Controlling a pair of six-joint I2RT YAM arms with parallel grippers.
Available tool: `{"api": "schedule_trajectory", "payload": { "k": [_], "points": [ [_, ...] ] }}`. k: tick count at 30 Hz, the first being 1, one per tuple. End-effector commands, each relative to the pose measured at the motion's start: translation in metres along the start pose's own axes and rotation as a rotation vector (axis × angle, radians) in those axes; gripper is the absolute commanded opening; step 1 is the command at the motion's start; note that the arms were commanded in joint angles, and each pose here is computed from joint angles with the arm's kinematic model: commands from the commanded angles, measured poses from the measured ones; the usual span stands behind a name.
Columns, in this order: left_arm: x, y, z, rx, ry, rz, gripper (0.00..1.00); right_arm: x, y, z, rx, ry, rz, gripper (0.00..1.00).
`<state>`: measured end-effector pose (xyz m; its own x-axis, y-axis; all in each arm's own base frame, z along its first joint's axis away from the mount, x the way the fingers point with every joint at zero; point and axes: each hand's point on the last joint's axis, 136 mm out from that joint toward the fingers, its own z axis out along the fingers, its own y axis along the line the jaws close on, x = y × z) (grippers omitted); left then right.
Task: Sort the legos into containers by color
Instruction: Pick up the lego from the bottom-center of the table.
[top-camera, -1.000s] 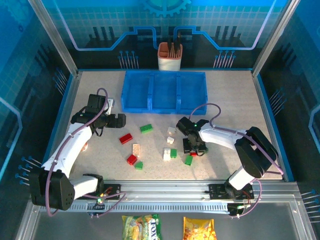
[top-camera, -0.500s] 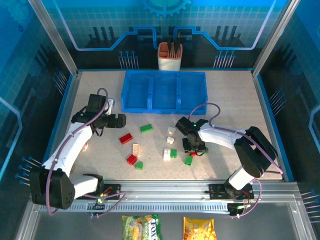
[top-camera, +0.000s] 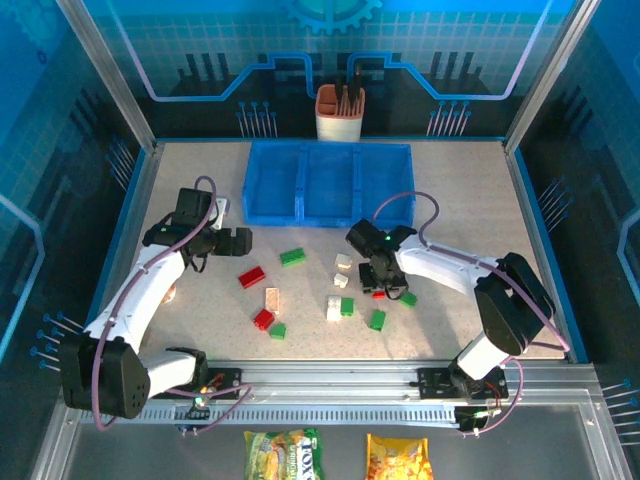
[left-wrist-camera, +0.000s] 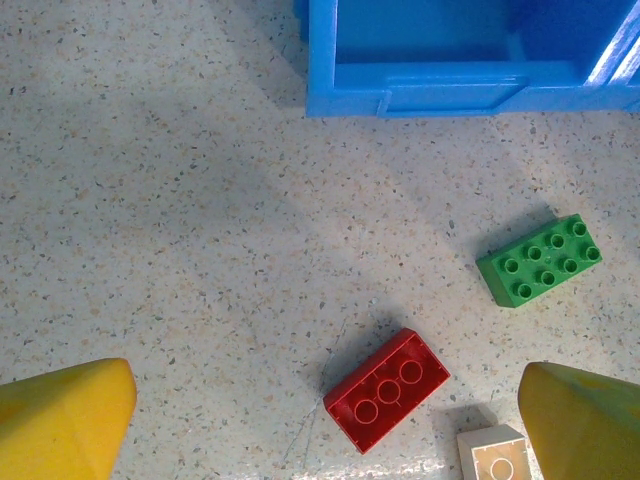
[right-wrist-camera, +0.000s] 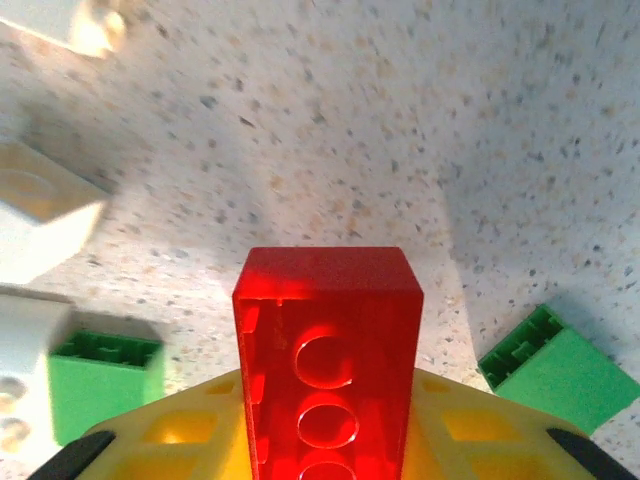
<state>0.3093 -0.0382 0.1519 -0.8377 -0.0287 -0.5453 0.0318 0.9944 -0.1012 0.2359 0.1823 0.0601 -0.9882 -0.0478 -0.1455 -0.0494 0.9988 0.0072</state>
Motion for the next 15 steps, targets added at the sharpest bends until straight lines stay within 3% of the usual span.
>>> {"api": "schedule_trajectory", "payload": {
  "k": [1,15],
  "points": [
    [0.0,0.002,-0.001,-0.01,0.006,0.015,0.99,-0.011,-0.001,-0.014,0.016,0.003,-0.032,0.36],
    [0.0,0.003,-0.002,-0.011,0.003,0.012,0.99,-0.104,-0.005,-0.042,-0.029,-0.089,-0.022,0.36]
  ]
}}
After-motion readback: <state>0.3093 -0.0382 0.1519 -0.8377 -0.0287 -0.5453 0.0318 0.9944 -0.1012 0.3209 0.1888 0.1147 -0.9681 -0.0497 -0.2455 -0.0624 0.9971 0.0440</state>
